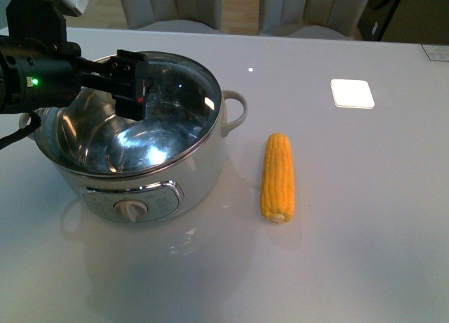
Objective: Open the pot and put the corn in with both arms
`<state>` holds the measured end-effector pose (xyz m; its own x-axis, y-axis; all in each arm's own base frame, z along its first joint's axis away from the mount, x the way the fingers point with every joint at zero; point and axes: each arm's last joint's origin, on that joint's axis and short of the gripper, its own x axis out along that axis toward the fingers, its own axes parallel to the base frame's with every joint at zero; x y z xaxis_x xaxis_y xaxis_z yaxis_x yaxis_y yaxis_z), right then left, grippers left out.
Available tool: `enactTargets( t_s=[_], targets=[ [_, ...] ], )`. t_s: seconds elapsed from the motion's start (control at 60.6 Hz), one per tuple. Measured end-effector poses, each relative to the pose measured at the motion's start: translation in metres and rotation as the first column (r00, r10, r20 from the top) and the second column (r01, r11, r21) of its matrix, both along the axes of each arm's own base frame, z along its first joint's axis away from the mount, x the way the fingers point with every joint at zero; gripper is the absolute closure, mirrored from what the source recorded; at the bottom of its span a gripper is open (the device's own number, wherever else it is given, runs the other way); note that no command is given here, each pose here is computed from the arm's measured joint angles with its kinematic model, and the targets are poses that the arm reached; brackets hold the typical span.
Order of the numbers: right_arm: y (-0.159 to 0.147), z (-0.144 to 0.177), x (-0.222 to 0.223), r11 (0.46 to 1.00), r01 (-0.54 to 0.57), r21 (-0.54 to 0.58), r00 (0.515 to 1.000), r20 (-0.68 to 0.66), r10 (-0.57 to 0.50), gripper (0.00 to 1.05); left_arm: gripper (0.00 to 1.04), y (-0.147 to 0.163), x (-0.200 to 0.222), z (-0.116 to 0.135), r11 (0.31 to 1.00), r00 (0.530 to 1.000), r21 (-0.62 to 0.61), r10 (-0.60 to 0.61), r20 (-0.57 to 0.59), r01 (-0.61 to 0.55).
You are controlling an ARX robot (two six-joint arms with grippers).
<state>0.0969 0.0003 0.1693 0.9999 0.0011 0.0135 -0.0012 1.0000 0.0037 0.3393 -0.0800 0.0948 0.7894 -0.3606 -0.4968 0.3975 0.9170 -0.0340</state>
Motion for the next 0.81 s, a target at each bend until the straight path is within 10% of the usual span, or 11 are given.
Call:
enactTargets(
  t_s=[0.247,0.577,0.808],
  targets=[
    [0.000,0.000,0.000,1.000,0.000,0.000,1.000,0.000,0.000,0.09,0.08,-0.002,0.007,-0.005,1.000,1.000,0.011,0.015,-0.003,-0.015],
    [0.000,0.000,0.000,1.000,0.000,0.000,1.000,0.000,0.000,0.09,0.57,-0.010,0.009,-0.004,1.000,1.000,0.012,0.025,0.013,-0.025],
    [0.000,0.000,0.000,1.000,0.000,0.000,1.000,0.000,0.000,0.09,0.59,-0.011,0.009,-0.004,0.999,0.999,0.017,0.031,0.017,-0.031]
  ],
)
